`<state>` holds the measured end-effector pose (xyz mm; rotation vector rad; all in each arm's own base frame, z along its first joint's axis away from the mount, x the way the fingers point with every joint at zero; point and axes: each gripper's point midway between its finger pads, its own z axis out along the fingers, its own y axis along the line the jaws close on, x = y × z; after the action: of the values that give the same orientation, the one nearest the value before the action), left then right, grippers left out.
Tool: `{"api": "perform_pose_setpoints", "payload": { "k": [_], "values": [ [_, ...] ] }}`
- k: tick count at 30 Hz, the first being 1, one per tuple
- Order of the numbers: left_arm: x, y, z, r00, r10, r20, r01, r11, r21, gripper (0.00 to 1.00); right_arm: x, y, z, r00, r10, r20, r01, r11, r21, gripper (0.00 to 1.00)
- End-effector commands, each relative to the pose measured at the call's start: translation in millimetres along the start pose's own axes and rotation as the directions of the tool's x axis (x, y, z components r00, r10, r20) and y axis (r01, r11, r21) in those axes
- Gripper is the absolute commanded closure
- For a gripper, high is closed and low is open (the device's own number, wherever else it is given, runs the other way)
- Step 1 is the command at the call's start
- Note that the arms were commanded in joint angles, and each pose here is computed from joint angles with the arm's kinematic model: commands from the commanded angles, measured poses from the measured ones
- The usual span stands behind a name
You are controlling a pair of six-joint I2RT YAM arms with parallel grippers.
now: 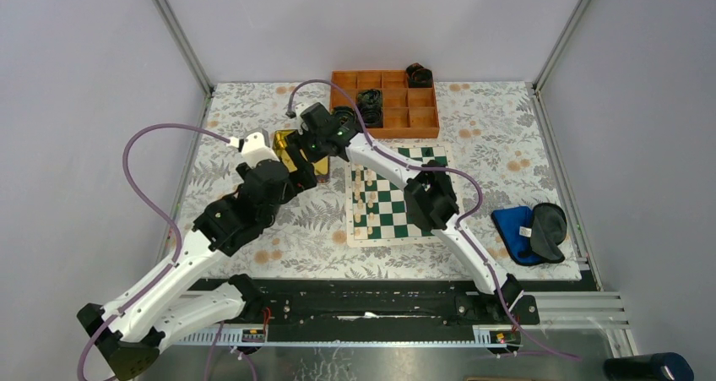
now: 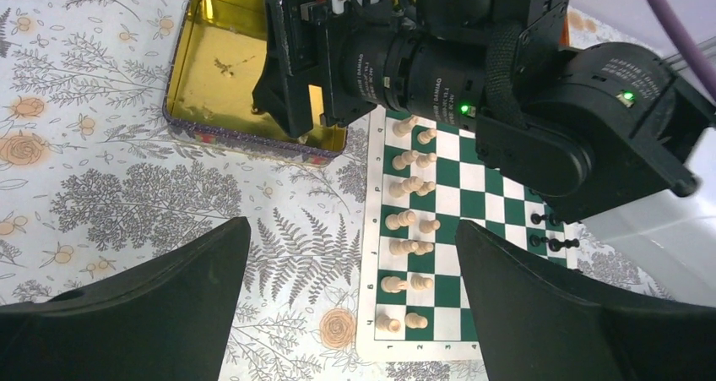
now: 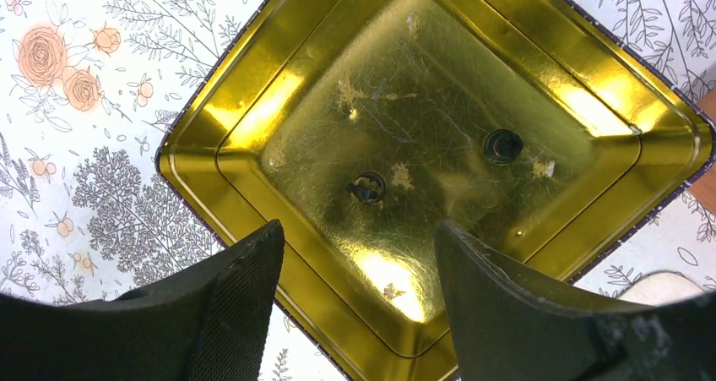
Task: Set up the chess pieces on the board
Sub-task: Pick up the chess piece from the storage box.
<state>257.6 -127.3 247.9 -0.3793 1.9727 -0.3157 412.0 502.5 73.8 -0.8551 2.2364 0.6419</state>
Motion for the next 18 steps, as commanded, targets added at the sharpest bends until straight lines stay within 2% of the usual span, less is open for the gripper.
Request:
{"api": "perform_pose_setpoints", "payload": {
  "k": [1, 18],
  "values": [
    [-17, -10, -2, 0.997, -0.044, 0.067, 0.041, 0.998, 0.050, 0.01, -36, 14, -2, 0.993, -0.039, 0.116, 0.045, 0.998, -0.054, 0.29],
    [-21, -12, -3, 0.996, -0.042, 0.081, 0.037, 0.998, 0.055, 0.01, -23, 13, 15, 0.994, -0.035, 0.102, 0.042, 0.997, -0.068, 0.37]
  ]
}}
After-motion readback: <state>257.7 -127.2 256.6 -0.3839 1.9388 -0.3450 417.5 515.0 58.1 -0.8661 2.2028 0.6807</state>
